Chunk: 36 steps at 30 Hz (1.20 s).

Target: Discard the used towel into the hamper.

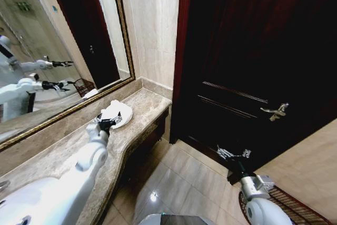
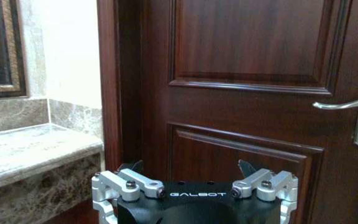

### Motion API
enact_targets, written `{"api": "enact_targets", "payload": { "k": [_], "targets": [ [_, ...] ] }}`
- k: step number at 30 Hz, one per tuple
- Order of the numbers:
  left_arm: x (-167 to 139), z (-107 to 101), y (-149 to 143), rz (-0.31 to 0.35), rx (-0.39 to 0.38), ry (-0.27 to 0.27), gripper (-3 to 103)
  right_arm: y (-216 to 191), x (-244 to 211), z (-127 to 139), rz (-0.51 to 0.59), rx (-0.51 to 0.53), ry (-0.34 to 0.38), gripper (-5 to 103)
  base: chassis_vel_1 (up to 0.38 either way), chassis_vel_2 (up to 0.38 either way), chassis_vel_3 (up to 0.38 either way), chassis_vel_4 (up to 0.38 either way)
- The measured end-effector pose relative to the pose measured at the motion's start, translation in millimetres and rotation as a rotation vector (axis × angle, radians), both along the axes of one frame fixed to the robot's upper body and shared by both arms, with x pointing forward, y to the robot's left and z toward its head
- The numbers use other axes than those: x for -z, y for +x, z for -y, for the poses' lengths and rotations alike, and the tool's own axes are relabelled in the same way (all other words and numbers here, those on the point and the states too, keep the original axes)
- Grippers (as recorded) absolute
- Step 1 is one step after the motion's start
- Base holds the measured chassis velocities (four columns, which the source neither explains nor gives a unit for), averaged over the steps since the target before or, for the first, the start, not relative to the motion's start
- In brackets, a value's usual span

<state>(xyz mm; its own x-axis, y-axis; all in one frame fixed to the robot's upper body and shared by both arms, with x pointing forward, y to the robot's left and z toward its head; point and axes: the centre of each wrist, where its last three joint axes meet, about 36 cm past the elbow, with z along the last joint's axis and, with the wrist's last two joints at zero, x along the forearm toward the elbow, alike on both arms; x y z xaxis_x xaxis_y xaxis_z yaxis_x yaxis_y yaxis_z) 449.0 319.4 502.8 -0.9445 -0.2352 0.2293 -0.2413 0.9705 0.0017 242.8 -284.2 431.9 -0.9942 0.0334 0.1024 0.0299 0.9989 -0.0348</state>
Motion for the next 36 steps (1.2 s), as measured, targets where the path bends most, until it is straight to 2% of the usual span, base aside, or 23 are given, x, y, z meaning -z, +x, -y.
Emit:
{"api": "enact_targets", "payload": {
  "k": [3,7,8,10,15,16,17,21,22,25,27,30,33,36],
  "targets": [
    [-4.2,-3.6,37.8,-0.08,-0.068,-0.049,100,0.6,1.8,-1.2,-0.004,0.017,-0.003,100,0.0,0.0,0.0,0.0],
    [-3.6,-6.2,56.5,-0.116,-0.116,-0.073,100,1.5,3.0,-1.8,-0.005,0.025,-0.002,100,0.0,0.0,0.0,0.0],
    [0.2,-8.0,74.5,-0.144,-0.164,-0.083,100,2.3,4.9,-2.4,-0.008,0.029,-0.001,100,0.0,0.0,0.0,0.0],
    [4.0,-8.2,89.7,-0.164,-0.201,-0.092,100,3.0,6.9,-2.6,-0.012,0.034,0.0,100,0.0,0.0,0.0,0.0],
    [8.0,3.3,117.6,-0.21,-0.251,-0.139,100,3.2,9.9,-1.6,-0.018,0.039,0.0,100,0.0,0.0,0.0,0.0],
    [7.6,13.9,128.6,-0.233,-0.273,-0.169,100,3.0,10.3,-0.9,-0.019,0.041,-0.001,100,0.0,0.0,0.0,0.0],
    [7.6,13.9,128.6,-0.233,-0.273,-0.169,100,3.0,10.3,-0.9,-0.019,0.041,-0.001,100,0.0,0.0,0.0,0.0],
    [3.6,40.0,141.5,-0.262,-0.347,-0.191,100,3.5,10.3,0.9,-0.017,0.048,-0.005,100,0.0,0.0,0.0,0.0],
    [3.6,40.0,141.5,-0.262,-0.347,-0.191,100,3.5,10.3,0.9,-0.017,0.048,-0.005,100,0.0,0.0,0.0,0.0],
    [-0.8,52.4,142.7,-0.284,-0.412,-0.206,100,3.9,11.3,2.4,-0.018,0.047,-0.007,100,0.0,0.0,0.0,0.0],
    [-1.2,53.8,140.2,-0.282,-0.419,-0.204,100,4.0,11.9,2.9,-0.018,0.048,-0.007,100,0.0,0.0,0.0,0.0],
    [2.7,50.3,133.2,-0.281,-0.429,-0.191,100,4.2,13.8,3.8,-0.021,0.048,-0.007,100,0.0,0.0,0.0,0.0],
    [16.8,31.3,127.8,-0.282,-0.452,-0.159,100,4.4,18.3,4.1,-0.022,0.047,-0.007,100,0.0,0.0,0.0,0.0],
    [23.5,22.0,126.9,-0.286,-0.452,-0.15,100,4.5,19.1,3.4,-0.023,0.047,-0.005,100,0.0,0.0,0.0,0.0]
  ]
}}
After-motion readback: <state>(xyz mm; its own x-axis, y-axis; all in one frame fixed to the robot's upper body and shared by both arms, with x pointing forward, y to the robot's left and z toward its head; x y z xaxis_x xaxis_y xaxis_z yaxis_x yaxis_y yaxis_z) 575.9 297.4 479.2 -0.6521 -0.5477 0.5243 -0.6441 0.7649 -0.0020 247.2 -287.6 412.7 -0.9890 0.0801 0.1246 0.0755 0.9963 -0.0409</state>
